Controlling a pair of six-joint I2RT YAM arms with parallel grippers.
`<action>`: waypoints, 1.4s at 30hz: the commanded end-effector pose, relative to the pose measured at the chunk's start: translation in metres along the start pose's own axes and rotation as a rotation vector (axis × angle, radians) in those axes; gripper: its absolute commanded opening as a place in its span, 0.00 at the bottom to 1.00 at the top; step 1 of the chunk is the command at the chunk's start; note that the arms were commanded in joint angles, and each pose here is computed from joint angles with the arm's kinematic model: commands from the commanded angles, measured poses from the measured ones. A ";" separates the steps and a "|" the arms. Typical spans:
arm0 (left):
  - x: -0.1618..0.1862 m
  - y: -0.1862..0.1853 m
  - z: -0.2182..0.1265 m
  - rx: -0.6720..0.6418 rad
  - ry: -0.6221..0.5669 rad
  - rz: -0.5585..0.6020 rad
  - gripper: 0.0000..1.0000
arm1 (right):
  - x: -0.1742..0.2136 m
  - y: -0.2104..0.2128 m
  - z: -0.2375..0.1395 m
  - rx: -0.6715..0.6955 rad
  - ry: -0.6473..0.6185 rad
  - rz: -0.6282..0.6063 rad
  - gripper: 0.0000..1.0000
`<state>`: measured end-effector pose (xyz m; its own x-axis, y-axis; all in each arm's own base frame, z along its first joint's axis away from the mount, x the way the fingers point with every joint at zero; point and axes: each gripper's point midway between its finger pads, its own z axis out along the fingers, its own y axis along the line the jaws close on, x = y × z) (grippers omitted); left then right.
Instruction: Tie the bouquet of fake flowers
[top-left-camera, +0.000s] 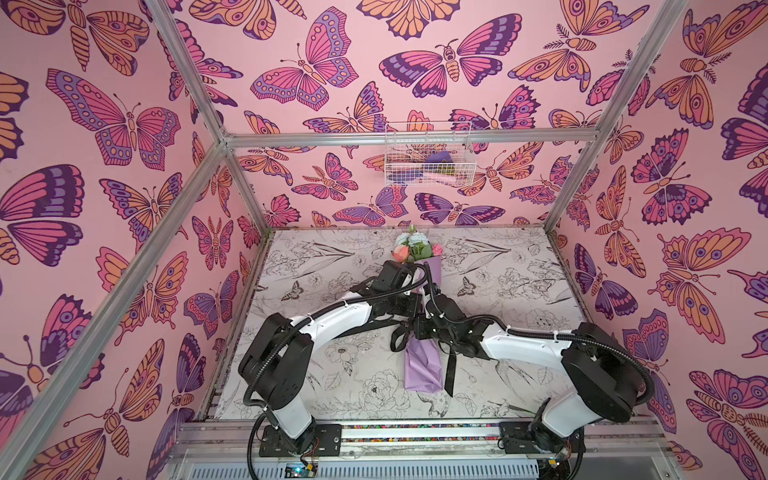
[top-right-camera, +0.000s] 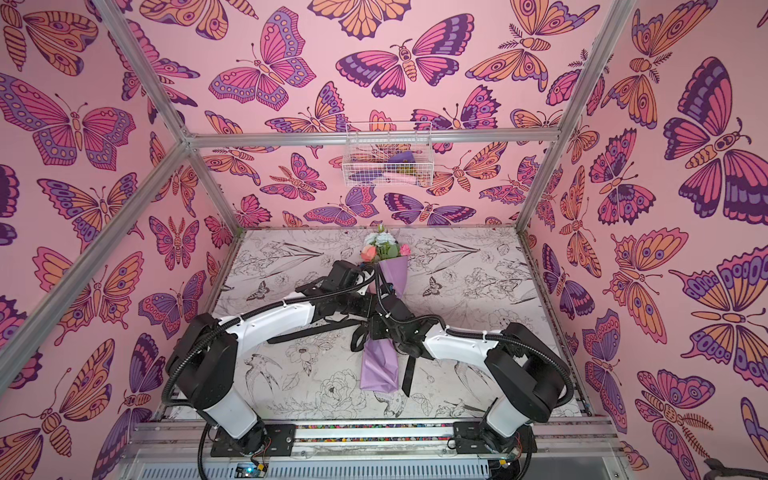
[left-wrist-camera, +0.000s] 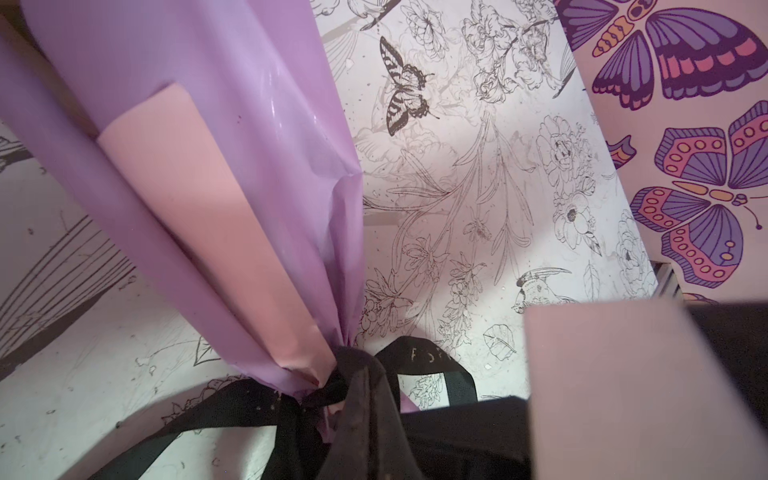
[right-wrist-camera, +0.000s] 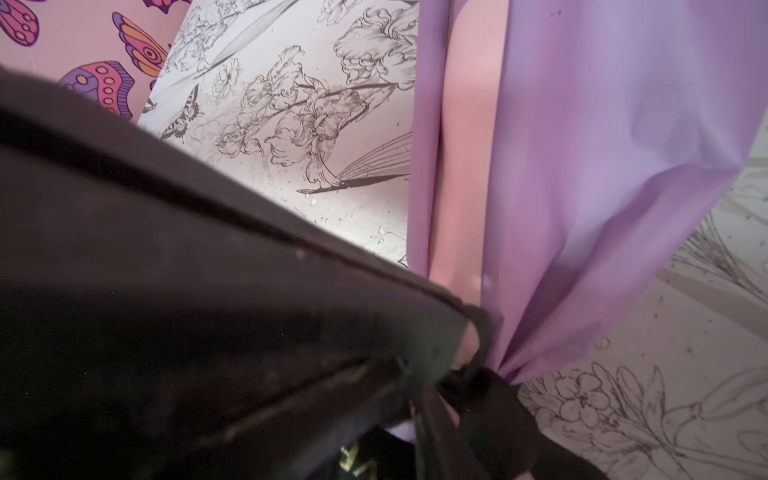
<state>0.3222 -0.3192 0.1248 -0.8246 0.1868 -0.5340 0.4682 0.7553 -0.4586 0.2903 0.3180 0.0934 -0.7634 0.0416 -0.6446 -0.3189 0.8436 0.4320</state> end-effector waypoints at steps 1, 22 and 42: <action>0.001 -0.009 0.001 0.036 0.020 -0.010 0.00 | -0.017 0.017 -0.002 -0.045 -0.067 -0.008 0.22; 0.023 0.028 -0.049 -0.089 -0.129 -0.114 0.64 | -0.033 0.005 -0.033 -0.001 -0.156 0.045 0.09; 0.090 0.040 -0.035 0.054 -0.151 -0.383 0.67 | -0.029 -0.004 -0.025 -0.002 -0.127 0.134 0.05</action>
<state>0.2530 -0.2413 0.0882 -0.8782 -0.1482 -0.4547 0.1888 0.7661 -0.6144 0.2958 0.2999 0.1240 -0.7194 0.1849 -0.6695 -0.2423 0.8366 0.4913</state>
